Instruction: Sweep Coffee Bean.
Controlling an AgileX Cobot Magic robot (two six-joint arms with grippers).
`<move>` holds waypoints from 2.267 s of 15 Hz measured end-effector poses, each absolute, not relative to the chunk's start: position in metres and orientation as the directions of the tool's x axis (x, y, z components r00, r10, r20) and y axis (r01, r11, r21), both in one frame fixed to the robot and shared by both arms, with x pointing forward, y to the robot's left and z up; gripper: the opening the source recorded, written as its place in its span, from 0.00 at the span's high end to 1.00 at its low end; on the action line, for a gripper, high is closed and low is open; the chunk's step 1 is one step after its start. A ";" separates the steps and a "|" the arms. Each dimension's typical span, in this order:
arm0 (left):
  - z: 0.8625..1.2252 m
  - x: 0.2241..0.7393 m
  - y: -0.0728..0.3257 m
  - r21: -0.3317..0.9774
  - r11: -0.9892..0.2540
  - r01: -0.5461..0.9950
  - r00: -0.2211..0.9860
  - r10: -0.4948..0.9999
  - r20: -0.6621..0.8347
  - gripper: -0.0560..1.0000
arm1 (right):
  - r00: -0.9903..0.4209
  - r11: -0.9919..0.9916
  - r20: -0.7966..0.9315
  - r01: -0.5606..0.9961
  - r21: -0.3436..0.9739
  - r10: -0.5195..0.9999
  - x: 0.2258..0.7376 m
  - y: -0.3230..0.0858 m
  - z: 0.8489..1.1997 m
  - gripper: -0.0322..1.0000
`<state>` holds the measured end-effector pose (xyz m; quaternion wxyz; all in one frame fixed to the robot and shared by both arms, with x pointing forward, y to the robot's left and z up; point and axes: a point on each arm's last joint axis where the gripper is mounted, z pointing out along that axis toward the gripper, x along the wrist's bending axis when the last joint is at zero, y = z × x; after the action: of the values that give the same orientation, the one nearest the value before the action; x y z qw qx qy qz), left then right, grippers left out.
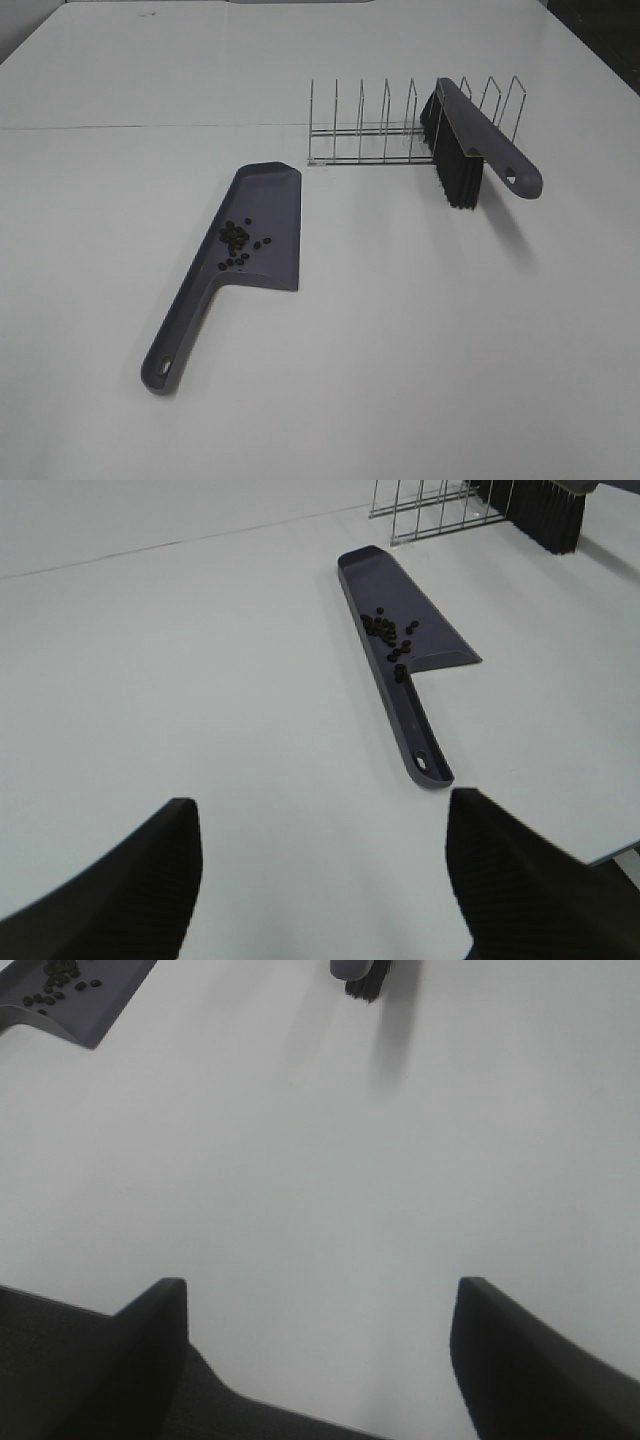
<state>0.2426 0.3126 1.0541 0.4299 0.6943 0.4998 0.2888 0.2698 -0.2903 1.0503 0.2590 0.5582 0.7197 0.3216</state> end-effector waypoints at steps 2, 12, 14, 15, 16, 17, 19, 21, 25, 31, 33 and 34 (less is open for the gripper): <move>1.054 0.243 0.313 0.886 -0.132 0.445 0.335 0.942 -0.028 0.33 | -0.243 0.170 -0.014 0.637 0.752 0.970 0.270 -0.290 1.050 0.34; 1.054 0.242 0.312 0.886 -0.134 0.444 0.337 0.941 -0.027 0.33 | -0.213 0.147 -0.009 0.642 0.752 0.977 0.270 -0.291 1.050 0.34; 1.054 0.241 0.313 0.886 -0.095 0.454 0.254 0.967 -0.027 0.33 | -0.129 0.088 -0.003 0.651 0.754 0.992 0.271 -0.293 1.050 0.34; 1.054 0.240 0.313 0.886 -0.056 0.460 0.170 0.985 -0.027 0.33 | -0.091 0.061 -0.004 0.641 0.765 0.996 0.269 -0.295 1.051 0.34; 1.054 0.239 0.313 0.886 -0.017 0.463 0.088 0.996 -0.027 0.33 | -0.071 0.048 -0.005 0.617 0.785 0.997 0.264 -0.295 1.052 0.34; 1.054 0.238 0.313 0.887 0.003 0.462 0.045 0.999 -0.027 0.33 | -0.065 0.044 -0.006 0.605 0.795 0.998 0.261 -0.296 1.052 0.34; 1.054 0.236 0.313 0.890 0.058 0.453 -0.074 0.997 -0.027 0.33 | -0.062 0.034 -0.003 0.502 0.864 0.998 0.242 -0.295 1.054 0.34; 1.054 0.236 0.313 0.890 0.060 0.453 -0.078 0.997 -0.027 0.33 | -0.063 0.031 -0.004 0.448 0.893 0.998 0.233 -0.295 1.054 0.34; 1.054 0.234 0.313 0.897 0.061 0.438 -0.080 0.996 -0.029 0.33 | -0.065 0.029 0.000 0.448 0.893 0.998 0.233 -0.295 1.053 0.34; 1.054 0.234 0.313 0.897 0.059 0.438 -0.080 0.996 -0.027 0.33 | -0.065 0.029 0.000 0.448 0.893 0.998 0.233 -0.295 1.053 0.34; 1.054 0.234 0.313 0.897 0.059 0.438 -0.080 0.996 -0.027 0.33 | -0.065 0.029 0.000 0.448 0.893 0.998 0.233 -0.295 1.053 0.34; 1.054 0.234 0.313 0.897 0.059 0.438 -0.080 0.996 -0.027 0.33 | -0.065 0.029 0.000 0.448 0.893 0.998 0.233 -0.295 1.053 0.34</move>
<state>0.2335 0.3133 1.0542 0.3667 0.5705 0.6287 0.3805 0.2326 -0.2951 1.0535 0.3589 0.5820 0.6212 0.3829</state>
